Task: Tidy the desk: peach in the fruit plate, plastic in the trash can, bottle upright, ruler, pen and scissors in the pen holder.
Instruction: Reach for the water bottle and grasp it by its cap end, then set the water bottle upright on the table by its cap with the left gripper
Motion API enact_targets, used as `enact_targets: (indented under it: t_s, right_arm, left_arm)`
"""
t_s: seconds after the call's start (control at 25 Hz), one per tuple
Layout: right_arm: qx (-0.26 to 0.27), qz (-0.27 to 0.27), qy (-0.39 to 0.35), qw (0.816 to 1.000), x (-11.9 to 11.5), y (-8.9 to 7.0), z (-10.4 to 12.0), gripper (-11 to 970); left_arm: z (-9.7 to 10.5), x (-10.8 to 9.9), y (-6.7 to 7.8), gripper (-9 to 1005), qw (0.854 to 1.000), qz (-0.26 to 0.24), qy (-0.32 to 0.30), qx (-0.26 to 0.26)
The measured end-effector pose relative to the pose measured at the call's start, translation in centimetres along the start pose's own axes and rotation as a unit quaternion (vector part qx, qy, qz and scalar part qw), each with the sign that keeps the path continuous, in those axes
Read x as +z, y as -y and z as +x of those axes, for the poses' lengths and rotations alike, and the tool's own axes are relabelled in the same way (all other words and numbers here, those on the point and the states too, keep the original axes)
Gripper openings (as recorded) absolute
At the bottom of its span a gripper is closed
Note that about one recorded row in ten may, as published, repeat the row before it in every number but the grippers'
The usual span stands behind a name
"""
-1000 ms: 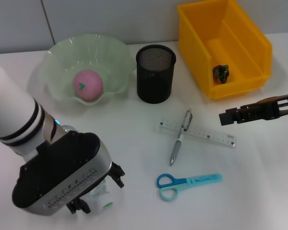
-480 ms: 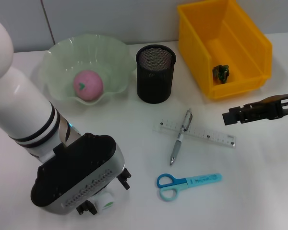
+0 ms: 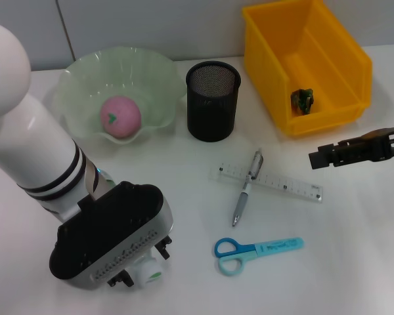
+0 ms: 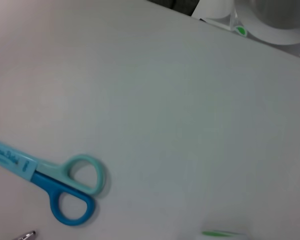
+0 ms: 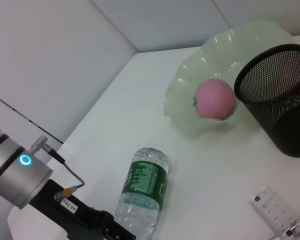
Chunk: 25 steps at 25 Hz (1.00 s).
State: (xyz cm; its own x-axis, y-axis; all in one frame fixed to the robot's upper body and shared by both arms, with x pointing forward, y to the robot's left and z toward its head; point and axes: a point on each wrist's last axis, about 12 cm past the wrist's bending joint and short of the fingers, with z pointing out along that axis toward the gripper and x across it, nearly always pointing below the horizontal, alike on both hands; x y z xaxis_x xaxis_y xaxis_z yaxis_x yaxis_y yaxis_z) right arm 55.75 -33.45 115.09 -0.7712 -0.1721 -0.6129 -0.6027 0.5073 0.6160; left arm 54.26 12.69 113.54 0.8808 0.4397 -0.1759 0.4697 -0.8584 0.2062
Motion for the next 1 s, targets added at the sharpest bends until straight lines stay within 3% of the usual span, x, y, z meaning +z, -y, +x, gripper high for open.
enact_targets:
  t_s: [0.16, 0.52, 0.72, 1.0]
  right_arm:
    - [-0.002, 0.001, 0.0, 1.0, 0.0, 0.0, -0.2, 744]
    - [-0.01, 0.002, -0.001, 1.0, 0.0, -0.1, -0.8, 745]
    - [-0.013, 0.003, -0.002, 1.0, -0.1, -0.1, -0.9, 745]
    - [-0.016, -0.001, -0.006, 1.0, -0.1, -0.3, -1.0, 744]
  left_arm:
    - [0.1, 0.1, 0.0, 675, 1.0, 0.005, -0.006, -0.001]
    - [0.4, 0.1, 0.3, 533, 1.0, 0.0, -0.005, -0.007]
    - [1.0, -1.0, 0.5, 448, 0.999, -0.02, 0.009, -0.032]
    - [3.3, -4.9, 1.5, 455, 0.981, -0.116, 0.07, -0.139]
